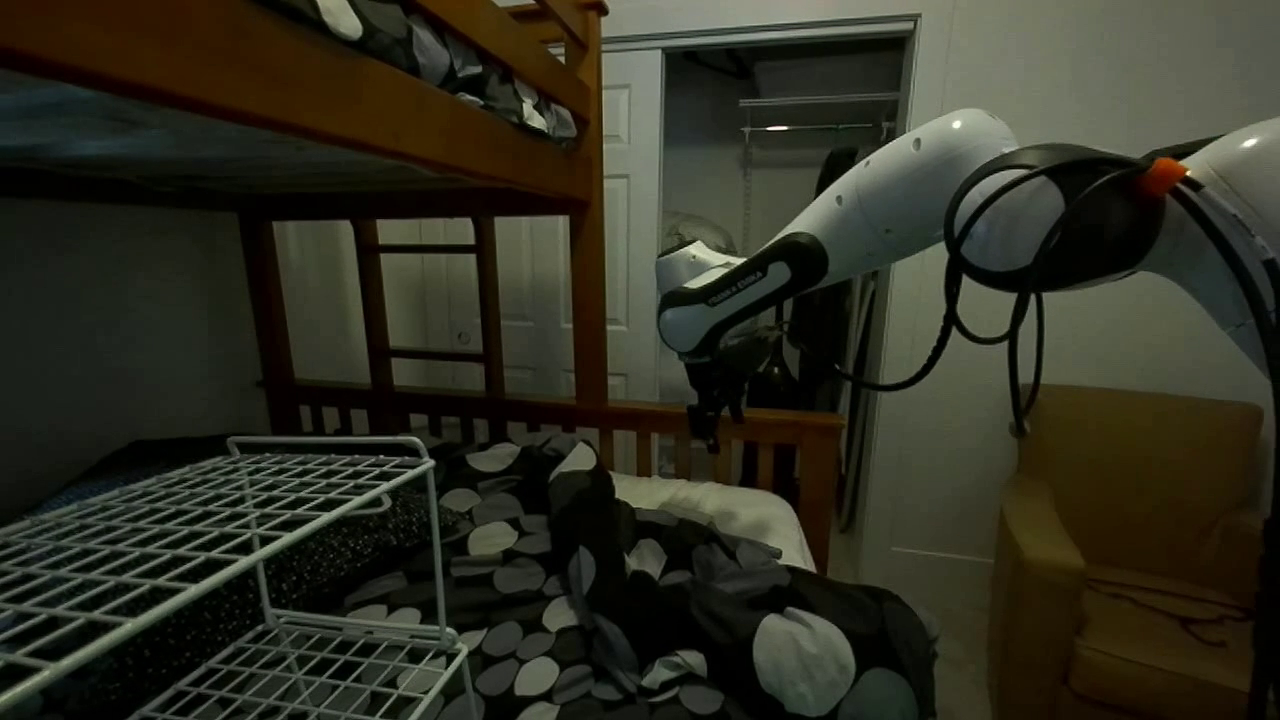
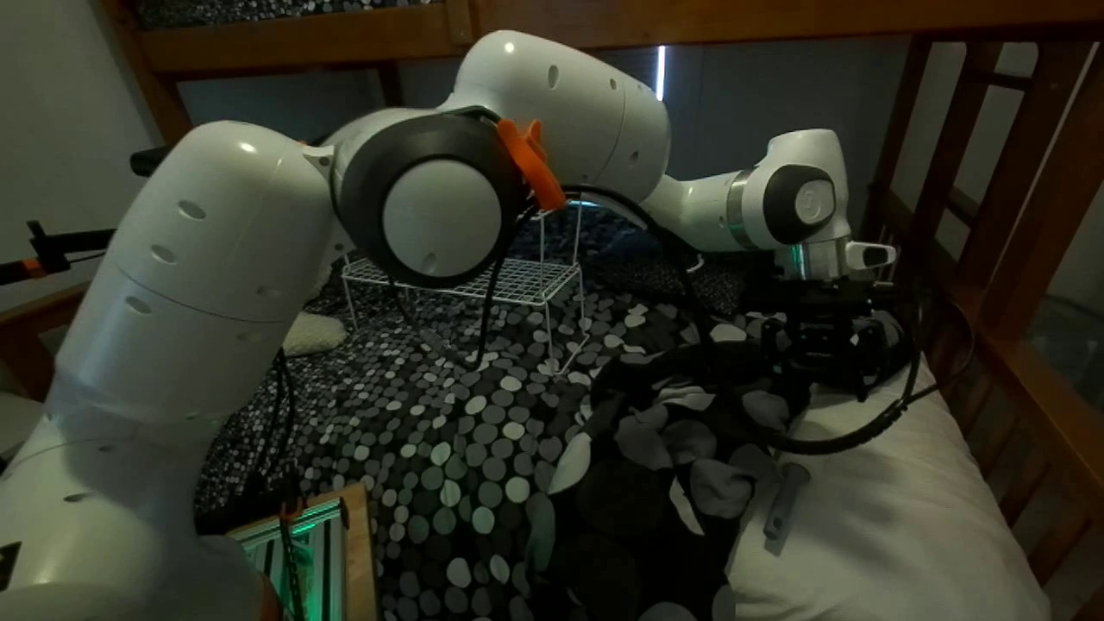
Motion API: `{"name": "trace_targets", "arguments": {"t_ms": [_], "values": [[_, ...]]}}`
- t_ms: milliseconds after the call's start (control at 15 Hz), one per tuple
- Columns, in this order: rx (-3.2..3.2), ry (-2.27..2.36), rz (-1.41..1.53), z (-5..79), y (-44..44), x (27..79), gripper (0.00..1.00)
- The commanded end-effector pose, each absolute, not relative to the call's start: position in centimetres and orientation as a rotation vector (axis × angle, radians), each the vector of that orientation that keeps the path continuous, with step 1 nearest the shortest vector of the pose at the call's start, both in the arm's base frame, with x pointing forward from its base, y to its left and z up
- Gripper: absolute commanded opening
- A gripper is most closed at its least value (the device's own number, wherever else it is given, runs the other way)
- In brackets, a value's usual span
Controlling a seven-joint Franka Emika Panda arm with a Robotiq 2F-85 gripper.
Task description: Move the right end of the blanket to the left, then move the lint roller to the left
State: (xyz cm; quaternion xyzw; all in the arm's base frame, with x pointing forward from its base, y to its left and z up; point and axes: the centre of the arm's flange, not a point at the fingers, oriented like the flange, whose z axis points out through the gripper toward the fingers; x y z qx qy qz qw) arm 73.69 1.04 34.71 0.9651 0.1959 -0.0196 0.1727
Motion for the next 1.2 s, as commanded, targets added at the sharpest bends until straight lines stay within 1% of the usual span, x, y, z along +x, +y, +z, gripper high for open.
{"name": "trace_targets", "arguments": {"t_ms": [0,200,667,1133], "values": [[2.869,0.676,-0.19,32.0,-0.8,76.1,1.0],[2.892,0.737,-0.232,30.0,-2.4,77.0,1.0],[2.943,0.821,-0.16,24.5,-2.0,78.8,1.0],[3.0,0.82,0.042,21.1,-1.6,80.9,1.0]]}}
